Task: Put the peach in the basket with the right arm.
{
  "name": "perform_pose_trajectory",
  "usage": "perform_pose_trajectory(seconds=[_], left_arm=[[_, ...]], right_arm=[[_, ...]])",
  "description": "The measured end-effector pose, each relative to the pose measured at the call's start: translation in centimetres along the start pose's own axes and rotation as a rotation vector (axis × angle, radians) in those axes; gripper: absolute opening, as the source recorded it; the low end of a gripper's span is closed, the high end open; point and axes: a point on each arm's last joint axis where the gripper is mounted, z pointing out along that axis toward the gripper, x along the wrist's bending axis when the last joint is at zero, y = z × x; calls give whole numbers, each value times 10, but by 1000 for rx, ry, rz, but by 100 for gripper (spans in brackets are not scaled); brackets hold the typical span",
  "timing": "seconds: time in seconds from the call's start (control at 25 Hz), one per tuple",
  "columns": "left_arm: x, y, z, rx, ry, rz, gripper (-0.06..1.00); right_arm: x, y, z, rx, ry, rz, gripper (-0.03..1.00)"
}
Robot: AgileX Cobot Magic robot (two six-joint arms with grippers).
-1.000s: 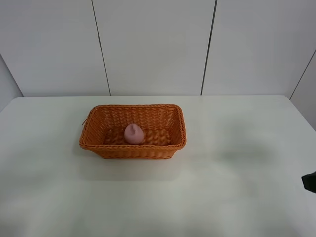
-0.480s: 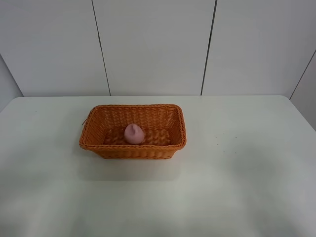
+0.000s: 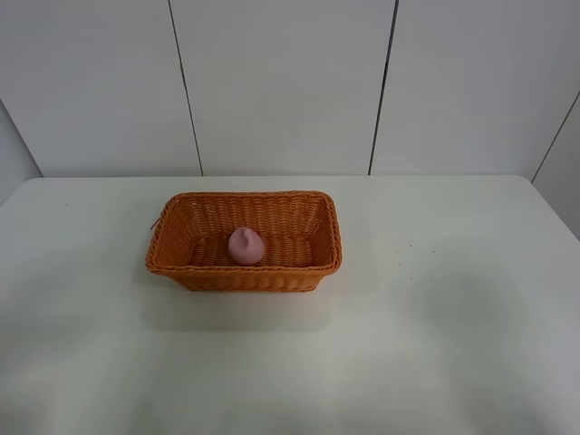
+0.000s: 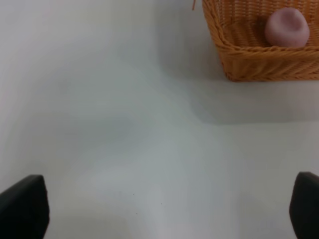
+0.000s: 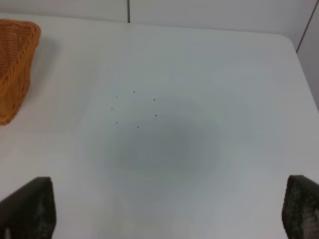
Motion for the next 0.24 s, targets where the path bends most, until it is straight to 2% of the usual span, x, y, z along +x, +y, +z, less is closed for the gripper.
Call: perform_pose_trajectory(seconds=[0.24], left_arm=[[0,0,0,0,0,0,99]], right_arm=[[0,0,0,0,0,0,70]])
